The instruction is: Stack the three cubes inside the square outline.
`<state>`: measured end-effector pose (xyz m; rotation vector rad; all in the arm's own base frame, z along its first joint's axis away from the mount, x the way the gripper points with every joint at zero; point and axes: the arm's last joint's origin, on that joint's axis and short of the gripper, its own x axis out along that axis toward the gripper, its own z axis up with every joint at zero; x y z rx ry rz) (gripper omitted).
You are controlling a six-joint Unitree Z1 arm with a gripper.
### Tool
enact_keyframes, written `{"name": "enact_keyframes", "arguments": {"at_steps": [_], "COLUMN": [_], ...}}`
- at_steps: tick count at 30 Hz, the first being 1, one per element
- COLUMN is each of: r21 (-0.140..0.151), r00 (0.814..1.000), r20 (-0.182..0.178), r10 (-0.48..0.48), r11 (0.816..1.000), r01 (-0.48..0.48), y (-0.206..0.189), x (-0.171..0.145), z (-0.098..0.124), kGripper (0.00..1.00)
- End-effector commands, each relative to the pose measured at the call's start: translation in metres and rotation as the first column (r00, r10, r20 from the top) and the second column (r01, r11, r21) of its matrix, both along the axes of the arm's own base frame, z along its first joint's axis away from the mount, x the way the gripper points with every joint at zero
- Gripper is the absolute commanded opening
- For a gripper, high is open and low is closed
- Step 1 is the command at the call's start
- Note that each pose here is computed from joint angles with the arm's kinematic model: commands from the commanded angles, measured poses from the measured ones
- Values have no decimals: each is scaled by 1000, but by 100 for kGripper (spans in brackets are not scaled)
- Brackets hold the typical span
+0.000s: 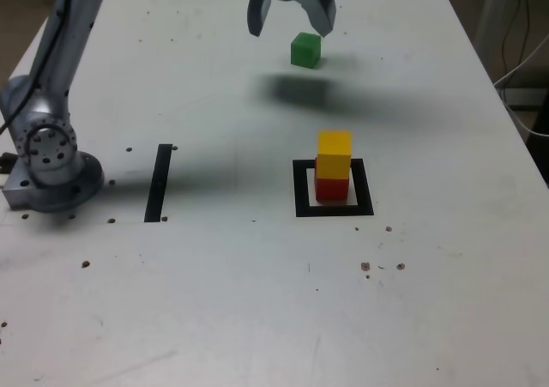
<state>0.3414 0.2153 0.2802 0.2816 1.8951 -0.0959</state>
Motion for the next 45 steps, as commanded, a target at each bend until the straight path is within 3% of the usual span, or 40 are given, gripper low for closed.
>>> {"name": "enact_keyframes", "arguments": {"at_steps": [1, 5, 11, 27, 33, 38, 45], "r21": [3, -4, -22, -57, -58, -65, -84], "r00": [999, 995, 987, 981, 977, 975, 979], "r20": [-16, -38, -34, -63, -76, -84, -77], "r10": [-32, -91, -156, -183, -198, -204, -189], "r11": [999, 996, 988, 982, 979, 978, 980], "r01": [32, 91, 155, 179, 194, 199, 182], "y": [5, 18, 32, 55, 57, 56, 54], "x": [4, 8, 12, 38, 44, 48, 55], "z": [-4, -12, -17, -56, -59, -63, -73], "kGripper": [99, 99, 99, 95, 90, 78, 45]}}
